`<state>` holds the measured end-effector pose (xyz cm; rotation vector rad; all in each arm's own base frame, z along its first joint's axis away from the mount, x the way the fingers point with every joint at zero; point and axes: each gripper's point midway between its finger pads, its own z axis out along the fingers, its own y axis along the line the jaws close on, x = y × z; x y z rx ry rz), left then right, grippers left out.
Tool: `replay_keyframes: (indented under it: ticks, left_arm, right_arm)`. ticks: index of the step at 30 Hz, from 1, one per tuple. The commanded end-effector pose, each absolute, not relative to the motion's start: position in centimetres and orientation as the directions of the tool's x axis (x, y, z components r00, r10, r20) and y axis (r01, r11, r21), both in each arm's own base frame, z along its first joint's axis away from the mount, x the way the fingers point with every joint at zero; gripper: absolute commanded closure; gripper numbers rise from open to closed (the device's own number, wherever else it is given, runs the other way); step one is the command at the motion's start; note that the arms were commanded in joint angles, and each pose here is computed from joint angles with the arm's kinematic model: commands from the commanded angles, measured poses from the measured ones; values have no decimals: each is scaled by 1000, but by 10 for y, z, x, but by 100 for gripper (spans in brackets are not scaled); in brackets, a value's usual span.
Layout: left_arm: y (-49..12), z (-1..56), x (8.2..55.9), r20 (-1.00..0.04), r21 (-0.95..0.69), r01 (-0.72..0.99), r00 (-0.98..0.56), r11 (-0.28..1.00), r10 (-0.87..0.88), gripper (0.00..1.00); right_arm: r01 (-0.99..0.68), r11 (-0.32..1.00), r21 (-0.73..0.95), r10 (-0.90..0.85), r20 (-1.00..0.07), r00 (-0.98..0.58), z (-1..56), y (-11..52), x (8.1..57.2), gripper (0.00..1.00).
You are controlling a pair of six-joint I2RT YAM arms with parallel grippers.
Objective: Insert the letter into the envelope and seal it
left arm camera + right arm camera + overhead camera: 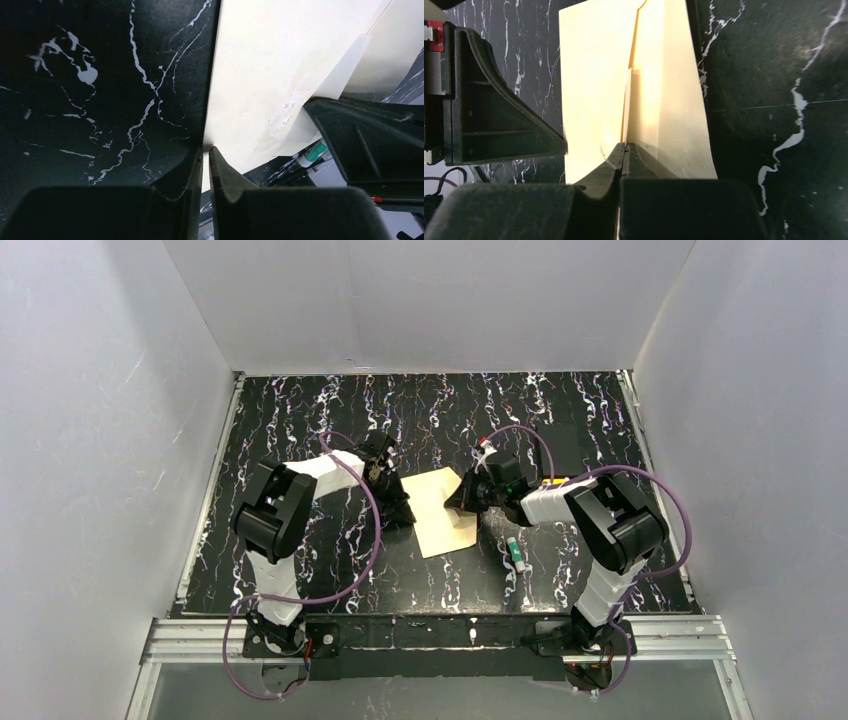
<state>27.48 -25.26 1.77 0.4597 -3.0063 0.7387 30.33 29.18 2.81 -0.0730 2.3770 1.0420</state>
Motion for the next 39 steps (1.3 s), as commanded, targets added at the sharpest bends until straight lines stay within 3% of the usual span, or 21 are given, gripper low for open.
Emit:
replay_keyframes:
  ticks: [1,5,13,17,20,24,28,33,39]
  left_arm:
    - [-249,1,264,136,-394,-350,-937,850,-323,91]
    - [-251,-1,262,162,-399,-393,-920,829,-357,92]
    - [-243,-6,257,154,-363,-390,-921,846,-359,93]
    - [-243,-6,257,151,-363,-386,-922,848,-355,93]
    - [-243,-5,257,148,-364,-385,-923,848,-356,93]
    - [-243,-5,257,150,-366,-388,-922,846,-357,93]
    - [-243,-7,255,160,-364,-390,-921,846,-356,93]
    - [-243,-9,254,165,-361,-392,-920,846,-356,94]
    - [-244,-8,253,174,-362,-398,-917,843,-359,94]
  right_arm:
    - [-275,680,680,158,-502,-850,34,305,302,99]
    - [-261,693,672,171,-506,-846,38,304,301,97]
    - [-231,781,581,187,-569,-801,69,286,320,54]
    - [-216,808,548,187,-586,-788,73,278,322,42]
    - [-197,824,531,190,-587,-787,73,272,321,48]
    - [-161,846,508,192,-572,-798,66,264,318,68]
    - [-146,854,500,178,-544,-820,57,265,317,81]
    - [-139,858,495,163,-517,-841,49,267,315,89]
    - [-119,861,495,156,-480,-863,38,268,312,90]
